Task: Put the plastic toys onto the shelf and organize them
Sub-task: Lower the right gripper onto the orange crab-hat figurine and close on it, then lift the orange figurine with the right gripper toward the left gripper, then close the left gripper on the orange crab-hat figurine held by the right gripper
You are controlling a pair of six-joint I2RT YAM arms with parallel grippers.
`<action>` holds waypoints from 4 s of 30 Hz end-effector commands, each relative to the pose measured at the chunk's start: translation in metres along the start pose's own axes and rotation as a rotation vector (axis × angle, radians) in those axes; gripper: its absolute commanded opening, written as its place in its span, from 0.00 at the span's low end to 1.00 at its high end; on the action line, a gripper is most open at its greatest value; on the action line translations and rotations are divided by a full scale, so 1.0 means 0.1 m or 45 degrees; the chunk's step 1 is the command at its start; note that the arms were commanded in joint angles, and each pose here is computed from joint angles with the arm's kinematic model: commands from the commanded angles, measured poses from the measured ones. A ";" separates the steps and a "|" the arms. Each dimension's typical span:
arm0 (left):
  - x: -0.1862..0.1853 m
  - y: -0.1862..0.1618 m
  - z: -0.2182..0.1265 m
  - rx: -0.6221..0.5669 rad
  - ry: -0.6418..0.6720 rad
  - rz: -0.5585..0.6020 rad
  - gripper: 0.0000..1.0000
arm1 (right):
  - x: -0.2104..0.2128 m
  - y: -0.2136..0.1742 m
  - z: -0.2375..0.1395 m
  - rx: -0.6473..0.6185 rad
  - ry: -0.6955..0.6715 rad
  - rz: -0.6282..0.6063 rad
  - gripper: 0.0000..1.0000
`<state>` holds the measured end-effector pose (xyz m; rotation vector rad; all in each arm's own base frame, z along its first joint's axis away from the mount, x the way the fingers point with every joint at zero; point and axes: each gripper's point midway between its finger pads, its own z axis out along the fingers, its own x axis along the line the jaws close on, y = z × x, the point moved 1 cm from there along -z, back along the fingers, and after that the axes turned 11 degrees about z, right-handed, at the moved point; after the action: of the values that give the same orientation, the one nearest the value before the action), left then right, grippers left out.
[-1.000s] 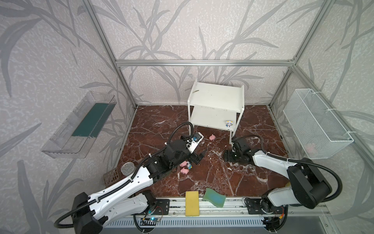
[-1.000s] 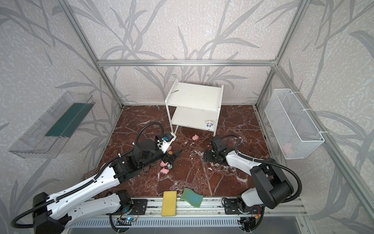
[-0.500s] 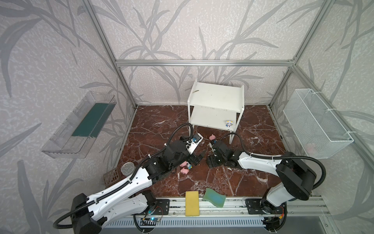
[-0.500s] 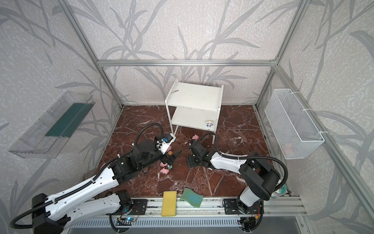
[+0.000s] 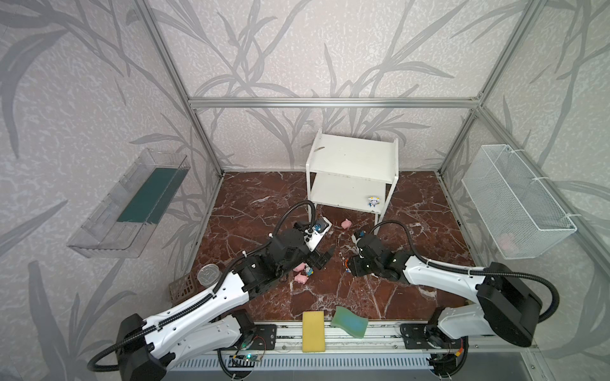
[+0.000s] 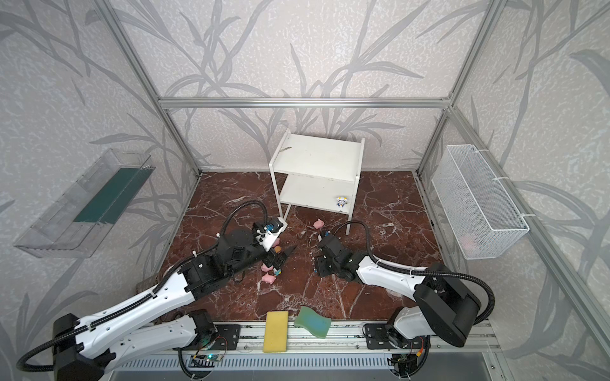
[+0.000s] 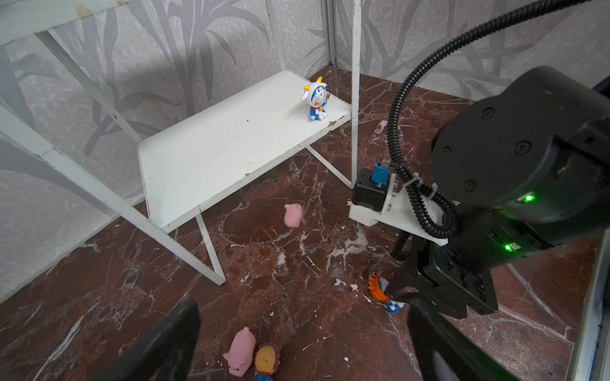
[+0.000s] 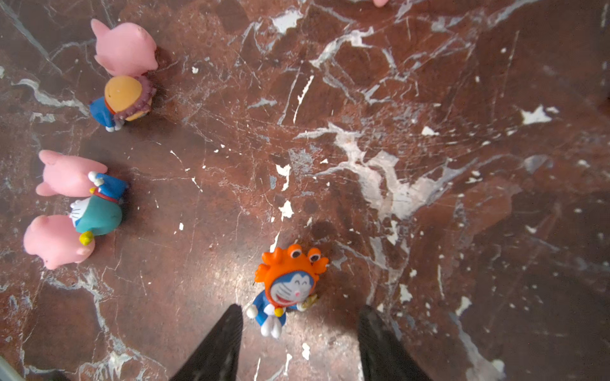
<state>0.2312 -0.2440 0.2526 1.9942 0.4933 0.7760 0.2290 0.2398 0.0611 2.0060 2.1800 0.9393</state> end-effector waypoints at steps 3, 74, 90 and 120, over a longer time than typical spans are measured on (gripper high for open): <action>-0.02 0.00 -0.01 -0.014 -0.007 -0.017 0.99 | -0.06 -0.13 0.07 0.051 -0.003 0.064 0.50; -0.09 -0.13 0.00 -0.011 -0.026 -0.112 0.99 | 0.34 -0.31 0.20 0.115 0.216 -0.276 0.20; -0.48 -0.20 -0.01 -0.069 -0.293 -0.283 0.99 | 0.87 0.03 -0.62 -0.280 0.747 -0.323 0.19; -0.69 0.16 -0.12 -0.197 -0.646 -0.351 0.73 | 1.09 0.06 -1.39 -0.518 1.071 -0.466 0.19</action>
<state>0.1754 -0.2807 0.2251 1.8901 0.4250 0.1451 0.1613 0.2840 0.2033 1.1413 2.2891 2.1299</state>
